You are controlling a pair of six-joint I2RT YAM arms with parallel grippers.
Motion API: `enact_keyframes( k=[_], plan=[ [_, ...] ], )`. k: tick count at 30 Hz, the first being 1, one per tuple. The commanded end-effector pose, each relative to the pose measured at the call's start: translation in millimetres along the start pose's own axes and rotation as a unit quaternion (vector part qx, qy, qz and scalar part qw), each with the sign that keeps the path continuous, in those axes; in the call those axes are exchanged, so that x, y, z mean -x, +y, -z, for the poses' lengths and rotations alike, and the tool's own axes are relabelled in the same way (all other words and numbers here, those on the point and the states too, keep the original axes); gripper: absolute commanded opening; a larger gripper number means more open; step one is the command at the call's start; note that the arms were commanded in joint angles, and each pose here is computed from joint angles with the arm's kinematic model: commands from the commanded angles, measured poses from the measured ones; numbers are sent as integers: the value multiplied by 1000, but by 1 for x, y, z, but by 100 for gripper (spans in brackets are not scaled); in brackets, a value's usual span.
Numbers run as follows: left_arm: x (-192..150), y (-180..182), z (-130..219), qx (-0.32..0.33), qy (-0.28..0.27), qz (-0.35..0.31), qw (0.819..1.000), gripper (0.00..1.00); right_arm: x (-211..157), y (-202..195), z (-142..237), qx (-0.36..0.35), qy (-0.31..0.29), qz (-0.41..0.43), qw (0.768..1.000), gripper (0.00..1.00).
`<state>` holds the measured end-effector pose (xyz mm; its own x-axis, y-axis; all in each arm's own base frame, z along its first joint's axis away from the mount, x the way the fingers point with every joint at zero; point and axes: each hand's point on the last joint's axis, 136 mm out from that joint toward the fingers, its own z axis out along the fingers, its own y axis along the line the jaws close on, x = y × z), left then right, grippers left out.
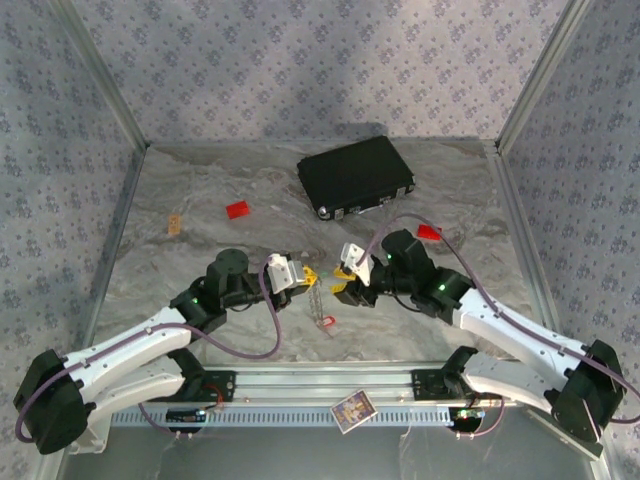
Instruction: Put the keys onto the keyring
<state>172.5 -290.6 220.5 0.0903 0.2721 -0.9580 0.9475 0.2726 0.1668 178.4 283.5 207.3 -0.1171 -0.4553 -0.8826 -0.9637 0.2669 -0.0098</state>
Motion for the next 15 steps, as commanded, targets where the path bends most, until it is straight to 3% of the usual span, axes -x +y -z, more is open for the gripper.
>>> enact_keyframes(
  k=[1,15],
  plan=[
    [28,-3,6,-9,-47,-18,999,0,22,-2,1,-3,-23,33,999,39],
    [30,-5,5,-18,-46,-21,999,0,21,-5,-2,-11,-2,72,997,36]
  ],
)
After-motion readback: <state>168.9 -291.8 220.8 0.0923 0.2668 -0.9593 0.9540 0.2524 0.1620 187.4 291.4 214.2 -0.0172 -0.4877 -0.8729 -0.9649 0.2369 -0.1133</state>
